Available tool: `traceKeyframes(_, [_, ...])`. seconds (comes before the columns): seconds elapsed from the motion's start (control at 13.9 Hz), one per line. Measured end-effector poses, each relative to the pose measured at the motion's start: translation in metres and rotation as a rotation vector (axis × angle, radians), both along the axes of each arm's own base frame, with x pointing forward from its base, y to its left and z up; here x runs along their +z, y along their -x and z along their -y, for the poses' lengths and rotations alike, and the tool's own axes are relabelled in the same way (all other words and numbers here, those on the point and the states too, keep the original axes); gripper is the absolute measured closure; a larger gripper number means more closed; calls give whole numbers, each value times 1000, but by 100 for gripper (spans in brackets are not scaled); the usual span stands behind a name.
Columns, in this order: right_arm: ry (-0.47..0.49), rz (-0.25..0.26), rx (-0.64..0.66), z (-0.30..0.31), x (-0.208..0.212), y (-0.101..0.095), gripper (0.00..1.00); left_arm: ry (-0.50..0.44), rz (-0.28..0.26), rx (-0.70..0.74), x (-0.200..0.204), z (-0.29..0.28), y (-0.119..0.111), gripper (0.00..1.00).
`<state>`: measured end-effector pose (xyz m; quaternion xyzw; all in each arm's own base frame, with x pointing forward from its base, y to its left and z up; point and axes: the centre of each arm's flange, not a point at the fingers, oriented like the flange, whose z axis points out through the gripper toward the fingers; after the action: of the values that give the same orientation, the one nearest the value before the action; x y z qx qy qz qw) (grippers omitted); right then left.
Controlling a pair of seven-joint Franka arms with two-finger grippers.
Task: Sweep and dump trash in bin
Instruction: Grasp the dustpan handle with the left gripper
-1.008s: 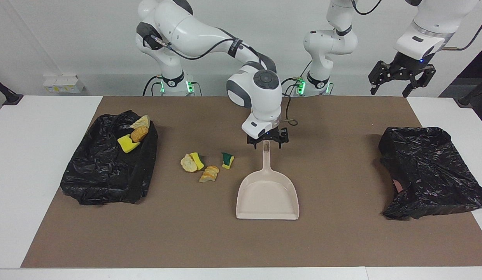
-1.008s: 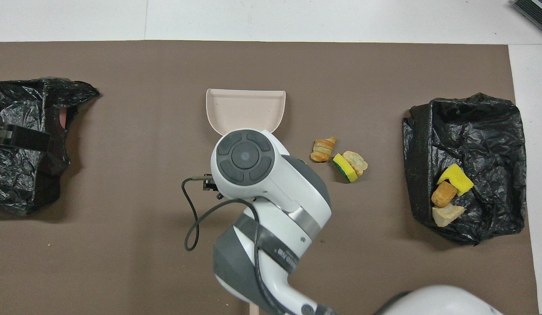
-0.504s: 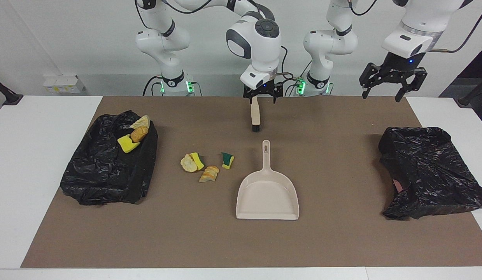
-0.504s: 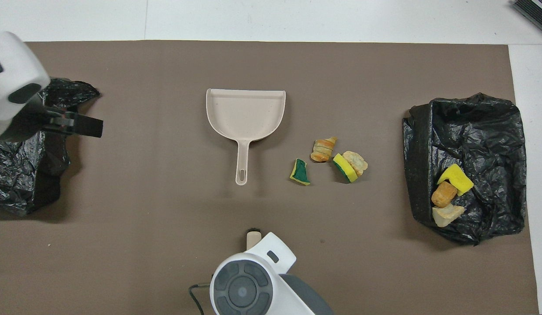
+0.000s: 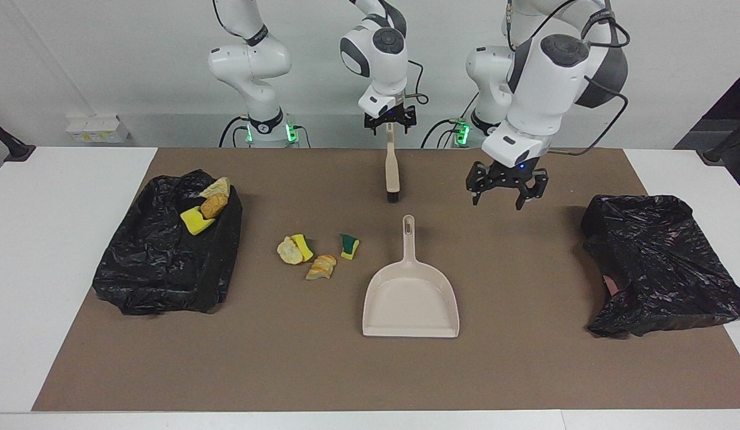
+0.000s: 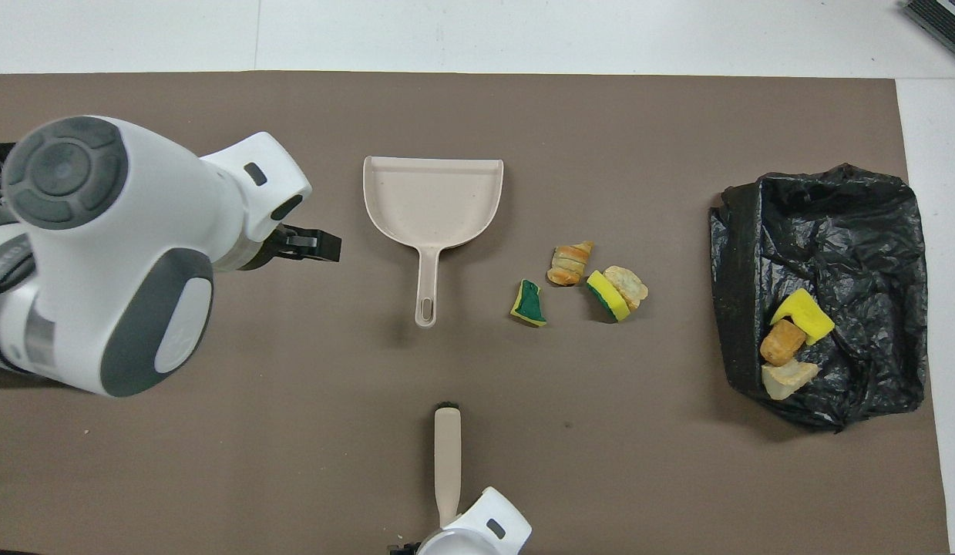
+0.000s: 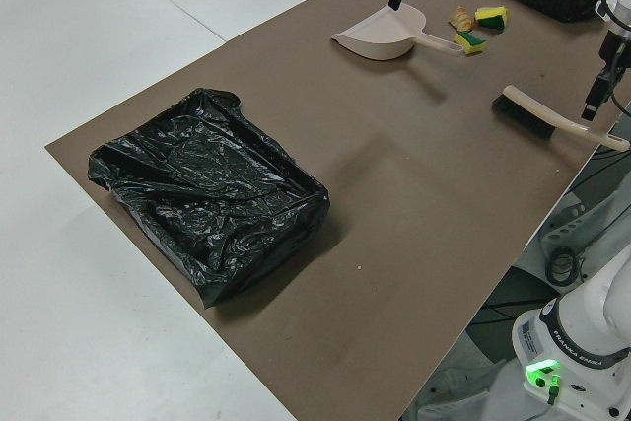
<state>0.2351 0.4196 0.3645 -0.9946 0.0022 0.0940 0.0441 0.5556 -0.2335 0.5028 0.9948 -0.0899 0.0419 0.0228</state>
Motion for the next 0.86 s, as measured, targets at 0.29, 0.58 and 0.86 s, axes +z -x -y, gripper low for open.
traceKeyframes(0.29, [-1, 25, 15, 3, -24, 18, 0, 5, -2, 29, -58, 54, -1, 0])
traceKeyframes(0.58, [-37, 34, -4, 3, -40, 13, 0, 7, 18, 101, -102, 104, 8, 0])
traceKeyframes(0.86, [-36, 24, 0, 3, -43, 12, 28, 36, 4, 105, -124, 125, 22, 0])
